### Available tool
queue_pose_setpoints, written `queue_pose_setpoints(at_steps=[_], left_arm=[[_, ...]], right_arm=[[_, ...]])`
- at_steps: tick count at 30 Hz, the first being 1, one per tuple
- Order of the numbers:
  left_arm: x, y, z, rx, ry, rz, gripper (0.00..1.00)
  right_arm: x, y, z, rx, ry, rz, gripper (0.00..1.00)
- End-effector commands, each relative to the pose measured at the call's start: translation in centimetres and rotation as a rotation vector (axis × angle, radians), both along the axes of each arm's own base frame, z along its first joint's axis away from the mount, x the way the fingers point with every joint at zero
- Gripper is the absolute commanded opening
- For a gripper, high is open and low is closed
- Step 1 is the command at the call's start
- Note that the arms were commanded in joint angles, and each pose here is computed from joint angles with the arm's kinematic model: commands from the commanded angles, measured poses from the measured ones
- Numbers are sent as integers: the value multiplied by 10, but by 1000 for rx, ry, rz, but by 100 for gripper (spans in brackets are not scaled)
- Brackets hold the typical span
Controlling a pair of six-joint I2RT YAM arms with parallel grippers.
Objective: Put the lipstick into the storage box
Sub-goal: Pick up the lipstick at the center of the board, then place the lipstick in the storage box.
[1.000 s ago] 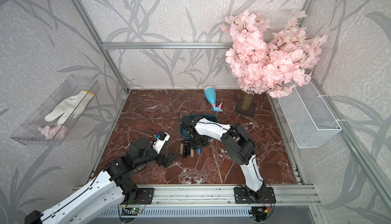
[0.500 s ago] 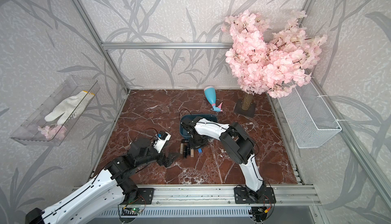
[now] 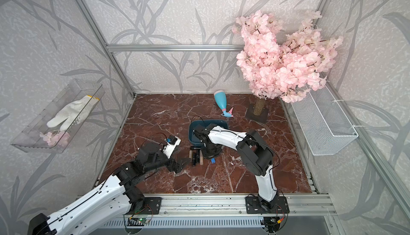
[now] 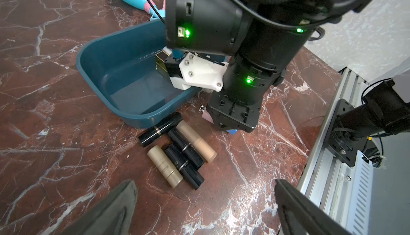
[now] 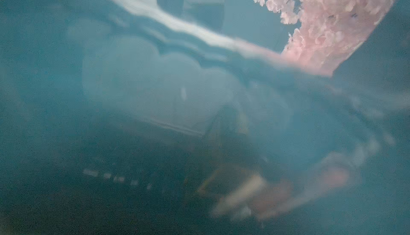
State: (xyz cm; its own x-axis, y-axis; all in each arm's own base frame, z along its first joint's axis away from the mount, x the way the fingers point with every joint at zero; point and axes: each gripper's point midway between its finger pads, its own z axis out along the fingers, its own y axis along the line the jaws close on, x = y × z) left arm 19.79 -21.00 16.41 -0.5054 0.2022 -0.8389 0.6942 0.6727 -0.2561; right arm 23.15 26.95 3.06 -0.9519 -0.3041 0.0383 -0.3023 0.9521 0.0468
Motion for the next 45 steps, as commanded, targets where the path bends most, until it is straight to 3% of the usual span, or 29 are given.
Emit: queue_pose_setpoints(at_steps=[1,13,26,36,45], left_arm=[[8,-6,16,-57,-36,13,100],[13,-14,22,-74,-47,-4,100],[22,-15,35,-48,-37,26,100],[38,-2,40,-5,-69,127,100],[46,-10,40,17,-59,114,100]], right_arm=[[-6,-2,26,44,-14,-28,15],[-10,7,80,188,-55,-58,15],[47,14,118,267,-152,-140,15],[97,12,103,221,-143,-200,15],[125,19,75,182,-106,-180,15]])
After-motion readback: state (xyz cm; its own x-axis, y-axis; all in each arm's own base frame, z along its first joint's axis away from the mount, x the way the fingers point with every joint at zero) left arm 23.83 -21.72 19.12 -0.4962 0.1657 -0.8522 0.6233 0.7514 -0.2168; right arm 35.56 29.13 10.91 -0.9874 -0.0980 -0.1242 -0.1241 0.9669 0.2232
